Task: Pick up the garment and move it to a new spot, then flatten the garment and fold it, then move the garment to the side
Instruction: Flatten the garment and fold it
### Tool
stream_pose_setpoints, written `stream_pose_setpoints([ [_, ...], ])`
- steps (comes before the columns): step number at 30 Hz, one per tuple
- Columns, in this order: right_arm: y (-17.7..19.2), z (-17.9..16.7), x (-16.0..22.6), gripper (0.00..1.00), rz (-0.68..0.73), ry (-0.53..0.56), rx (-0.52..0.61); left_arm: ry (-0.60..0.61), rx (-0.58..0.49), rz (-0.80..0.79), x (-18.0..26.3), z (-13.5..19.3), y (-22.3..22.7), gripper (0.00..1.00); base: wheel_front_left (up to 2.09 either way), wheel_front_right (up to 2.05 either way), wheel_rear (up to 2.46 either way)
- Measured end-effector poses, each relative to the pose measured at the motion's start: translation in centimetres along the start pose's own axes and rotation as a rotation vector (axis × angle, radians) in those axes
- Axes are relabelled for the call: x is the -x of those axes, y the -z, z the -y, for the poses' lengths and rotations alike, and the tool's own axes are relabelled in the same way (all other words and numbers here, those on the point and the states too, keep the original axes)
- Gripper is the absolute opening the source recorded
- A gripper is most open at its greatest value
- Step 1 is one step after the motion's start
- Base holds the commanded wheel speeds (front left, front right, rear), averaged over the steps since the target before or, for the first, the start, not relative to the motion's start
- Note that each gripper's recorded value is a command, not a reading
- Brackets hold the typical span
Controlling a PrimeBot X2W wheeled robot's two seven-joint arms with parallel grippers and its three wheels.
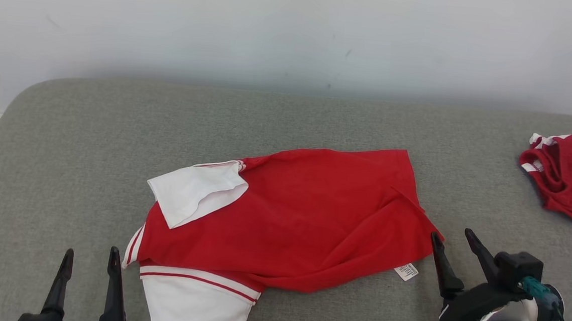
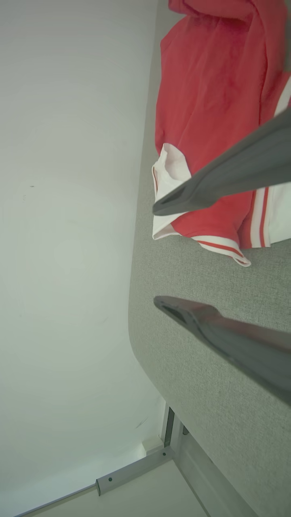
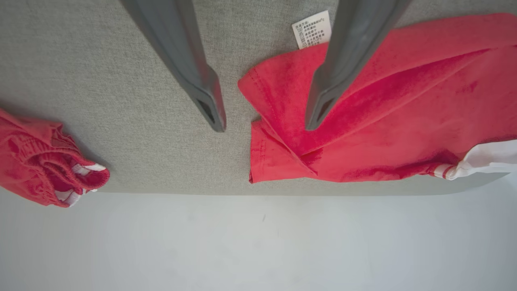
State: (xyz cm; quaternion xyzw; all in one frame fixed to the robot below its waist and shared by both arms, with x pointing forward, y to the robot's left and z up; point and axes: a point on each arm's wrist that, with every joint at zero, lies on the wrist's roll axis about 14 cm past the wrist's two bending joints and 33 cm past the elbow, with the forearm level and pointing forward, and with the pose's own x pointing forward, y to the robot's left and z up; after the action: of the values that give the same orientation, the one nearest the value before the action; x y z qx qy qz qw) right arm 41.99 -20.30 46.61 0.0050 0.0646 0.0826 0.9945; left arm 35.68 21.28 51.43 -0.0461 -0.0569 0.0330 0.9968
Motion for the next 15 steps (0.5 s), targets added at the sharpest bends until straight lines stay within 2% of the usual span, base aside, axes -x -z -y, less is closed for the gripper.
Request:
stream_pose_setpoints([
  [11, 3.0, 0.4, -2.4, 1.0, -0.157, -0.007, 0.044, -0.042, -0.008, -0.02, 0.8, -1.5, 0.5, 1.0, 0.0, 0.0, 0.0],
  [13, 4.1, 0.3, -2.8, 0.47, -0.203, -0.008, 0.037, -0.049, -0.01, -0.026, 0.7, -1.7, 0.7, 1.0, 0.0, 0.0, 0.0],
  [14, 4.1, 0.3, -2.8, 0.02, -0.203, -0.008, 0.037, -0.049, -0.01, -0.026, 0.7, -1.7, 0.7, 1.0, 0.0, 0.0, 0.0],
  [15, 4.4, 0.2, -2.9, 0.0, -0.214, -0.01, 0.037, -0.05, -0.01, -0.027, 0.7, -1.7, 0.7, 1.0, 0.0, 0.0, 0.0],
])
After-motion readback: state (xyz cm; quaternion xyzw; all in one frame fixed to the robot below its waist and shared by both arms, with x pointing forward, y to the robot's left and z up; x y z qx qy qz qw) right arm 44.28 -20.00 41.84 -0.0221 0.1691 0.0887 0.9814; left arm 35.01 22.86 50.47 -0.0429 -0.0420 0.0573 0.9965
